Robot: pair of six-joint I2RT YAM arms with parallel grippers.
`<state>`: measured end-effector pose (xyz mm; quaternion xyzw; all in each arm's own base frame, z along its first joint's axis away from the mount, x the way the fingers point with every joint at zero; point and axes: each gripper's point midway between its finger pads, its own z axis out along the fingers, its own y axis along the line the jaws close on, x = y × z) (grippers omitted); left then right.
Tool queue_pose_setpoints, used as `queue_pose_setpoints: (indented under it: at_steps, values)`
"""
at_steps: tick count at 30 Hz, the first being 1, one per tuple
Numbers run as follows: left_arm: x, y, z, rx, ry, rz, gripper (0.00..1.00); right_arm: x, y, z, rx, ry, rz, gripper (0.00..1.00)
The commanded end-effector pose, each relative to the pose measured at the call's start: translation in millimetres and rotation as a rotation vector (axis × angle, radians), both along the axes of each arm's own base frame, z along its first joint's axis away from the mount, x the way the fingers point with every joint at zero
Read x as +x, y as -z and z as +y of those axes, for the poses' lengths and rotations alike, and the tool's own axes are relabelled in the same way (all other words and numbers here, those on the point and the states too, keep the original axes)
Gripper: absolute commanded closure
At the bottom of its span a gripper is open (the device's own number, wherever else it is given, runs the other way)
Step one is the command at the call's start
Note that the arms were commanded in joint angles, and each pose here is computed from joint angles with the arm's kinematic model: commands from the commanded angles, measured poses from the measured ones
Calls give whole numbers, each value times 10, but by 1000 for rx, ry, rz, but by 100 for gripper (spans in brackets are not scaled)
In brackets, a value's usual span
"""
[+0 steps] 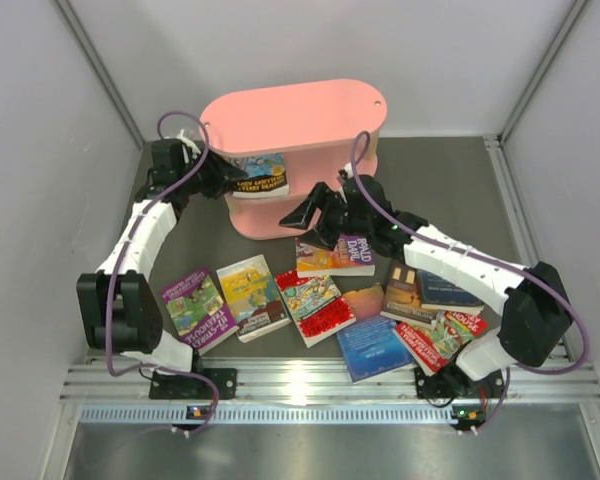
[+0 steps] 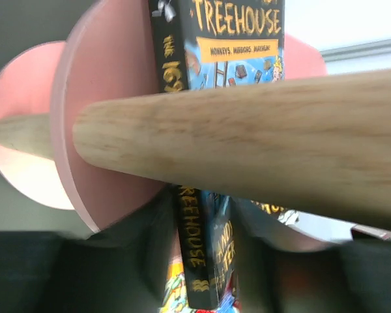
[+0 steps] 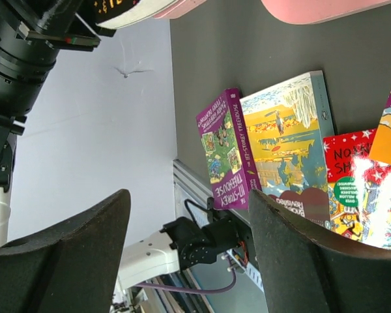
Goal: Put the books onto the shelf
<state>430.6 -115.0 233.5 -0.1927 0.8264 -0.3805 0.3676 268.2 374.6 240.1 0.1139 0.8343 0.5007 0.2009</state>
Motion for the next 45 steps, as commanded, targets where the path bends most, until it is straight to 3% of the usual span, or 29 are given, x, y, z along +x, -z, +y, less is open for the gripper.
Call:
queue_pose_setpoints:
  at_steps: [1,2,3,8,12,15,18,22,28,32,35,42,45]
  values:
    - [20,-47,149,77,-48,-16,51,-89,-252,-20,43,-21,-61,28]
    - [-4,-79,163,87,-51,-20,40,-96,-259,-37,44,-19,-63,28]
    - [-21,-81,184,104,-53,-21,36,-104,-264,-48,44,-18,-64,28]
    - [-155,-86,234,152,-50,-6,27,-163,-144,-120,27,-12,-48,28]
    - [-322,-93,268,190,-40,9,25,-209,-90,-209,5,-1,-53,28]
    - [-517,-159,334,228,-54,8,24,-268,158,-397,-99,20,-33,28]
    - [-738,-225,373,255,-65,-16,22,-381,559,-654,-248,36,14,28]
    - [-970,-31,440,310,-55,56,20,-561,1071,-939,-358,48,100,28]
    - [-1045,20,276,226,1,29,16,-732,1407,-1086,-414,33,156,27]
    - [-1087,-142,17,104,115,-36,11,-759,1486,-1163,-445,27,141,23]
    - [-1127,-131,48,117,101,-28,9,-783,1571,-1222,-471,28,142,20]
    - [-1398,226,70,99,45,88,10,-866,1881,-1272,-515,1,185,19]
    - [-1574,425,73,107,42,132,10,-877,1917,-1119,-450,-37,189,20]
